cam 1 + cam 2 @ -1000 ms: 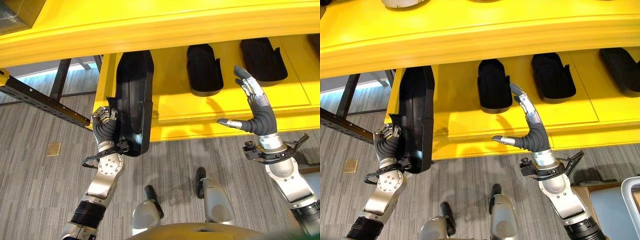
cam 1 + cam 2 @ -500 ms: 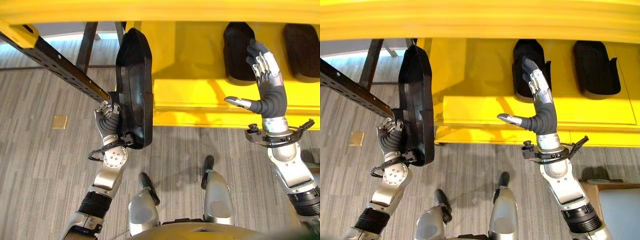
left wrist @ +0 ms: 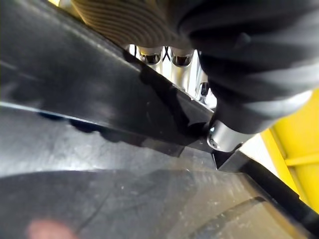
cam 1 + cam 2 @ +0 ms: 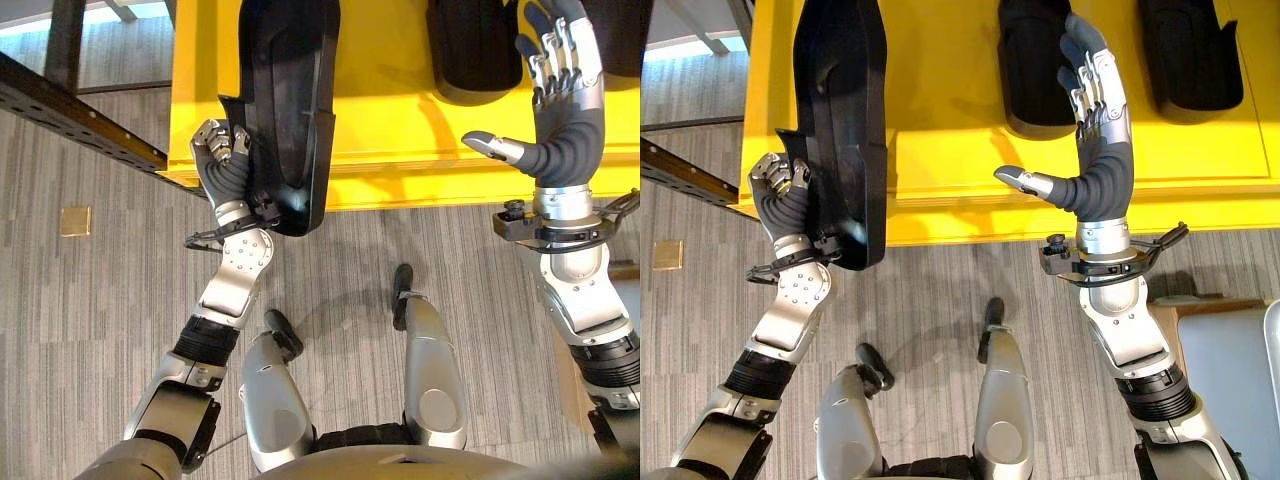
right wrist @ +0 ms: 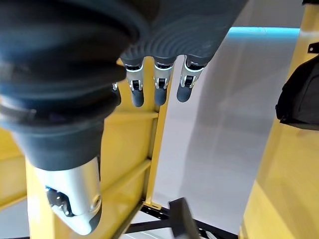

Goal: Move parts from the plastic box to the shelf.

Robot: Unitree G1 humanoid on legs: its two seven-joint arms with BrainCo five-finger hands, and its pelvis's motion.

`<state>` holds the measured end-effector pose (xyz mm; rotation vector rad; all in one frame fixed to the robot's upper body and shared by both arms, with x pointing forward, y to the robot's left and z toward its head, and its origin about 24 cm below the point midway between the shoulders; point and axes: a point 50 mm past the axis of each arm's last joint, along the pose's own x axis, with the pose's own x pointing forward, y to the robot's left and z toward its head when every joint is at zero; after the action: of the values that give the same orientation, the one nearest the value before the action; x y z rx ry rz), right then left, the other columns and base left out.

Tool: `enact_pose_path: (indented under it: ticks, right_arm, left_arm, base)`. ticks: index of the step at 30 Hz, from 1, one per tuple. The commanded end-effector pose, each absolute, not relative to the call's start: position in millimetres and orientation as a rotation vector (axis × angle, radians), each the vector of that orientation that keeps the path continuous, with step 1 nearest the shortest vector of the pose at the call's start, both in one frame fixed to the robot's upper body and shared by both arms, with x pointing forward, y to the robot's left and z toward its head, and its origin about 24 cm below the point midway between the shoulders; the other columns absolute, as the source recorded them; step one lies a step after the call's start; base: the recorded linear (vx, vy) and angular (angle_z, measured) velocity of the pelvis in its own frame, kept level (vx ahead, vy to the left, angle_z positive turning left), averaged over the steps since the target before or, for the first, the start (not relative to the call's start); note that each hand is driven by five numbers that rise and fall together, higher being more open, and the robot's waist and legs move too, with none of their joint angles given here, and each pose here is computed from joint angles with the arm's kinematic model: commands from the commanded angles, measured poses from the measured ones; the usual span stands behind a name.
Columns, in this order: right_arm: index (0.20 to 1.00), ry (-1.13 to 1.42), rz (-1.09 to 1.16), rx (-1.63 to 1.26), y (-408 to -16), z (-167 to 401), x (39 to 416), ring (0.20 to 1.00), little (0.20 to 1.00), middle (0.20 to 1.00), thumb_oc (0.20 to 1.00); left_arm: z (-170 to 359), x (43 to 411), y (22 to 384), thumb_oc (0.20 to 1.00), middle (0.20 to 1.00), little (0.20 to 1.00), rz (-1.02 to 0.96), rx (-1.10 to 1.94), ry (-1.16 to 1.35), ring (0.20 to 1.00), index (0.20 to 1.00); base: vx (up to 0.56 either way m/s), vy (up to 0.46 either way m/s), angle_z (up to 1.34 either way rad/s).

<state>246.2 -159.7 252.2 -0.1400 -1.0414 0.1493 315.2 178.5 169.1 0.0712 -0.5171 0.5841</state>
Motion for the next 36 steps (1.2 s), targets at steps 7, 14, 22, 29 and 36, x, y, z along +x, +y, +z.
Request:
enact_pose_path:
  ticks: [7, 14, 22, 29, 36]
  right_arm:
    - [1.0, -1.204, 0.155, -0.068, -167, 283, 227, 1.0, 1.0, 1.0, 1.0]
    - [1.0, -1.168, 0.202, -0.101, -164, 288, 236, 1.0, 1.0, 1.0, 1.0]
    - [1.0, -1.126, 0.242, -0.137, -162, 294, 244, 1.0, 1.0, 1.0, 1.0]
    - [1.0, -1.095, 0.236, -0.164, -168, 296, 245, 1.0, 1.0, 1.0, 1.0]
    - [1.0, -1.046, 0.238, -0.198, -175, 293, 247, 1.0, 1.0, 1.0, 1.0]
  left_arm:
    - [213, 321, 191, 0.2, 0.2, 0.2, 0.709, 0.083, -0.663, 0.2, 0.2]
    - [227, 341, 207, 0.2, 0.2, 0.2, 0.851, 0.084, -0.594, 0.2, 0.2]
    - [246, 358, 245, 0.2, 0.2, 0.2, 1.071, 0.115, -0.521, 0.2, 0.2]
    - [258, 361, 277, 0.2, 0.2, 0.2, 1.182, 0.199, -0.44, 0.2, 0.2]
    - [273, 355, 306, 0.2, 0.2, 0.2, 1.283, 0.307, -0.386, 0.2, 0.2]
  base:
    - [-0.01, 0.017, -0.13]
    - [0.03, 0.028, -0.02]
    - [0.04, 0.05, -0.04]
    - [0.07, 0.054, -0.05]
    - [0.06, 0.077, -0.09]
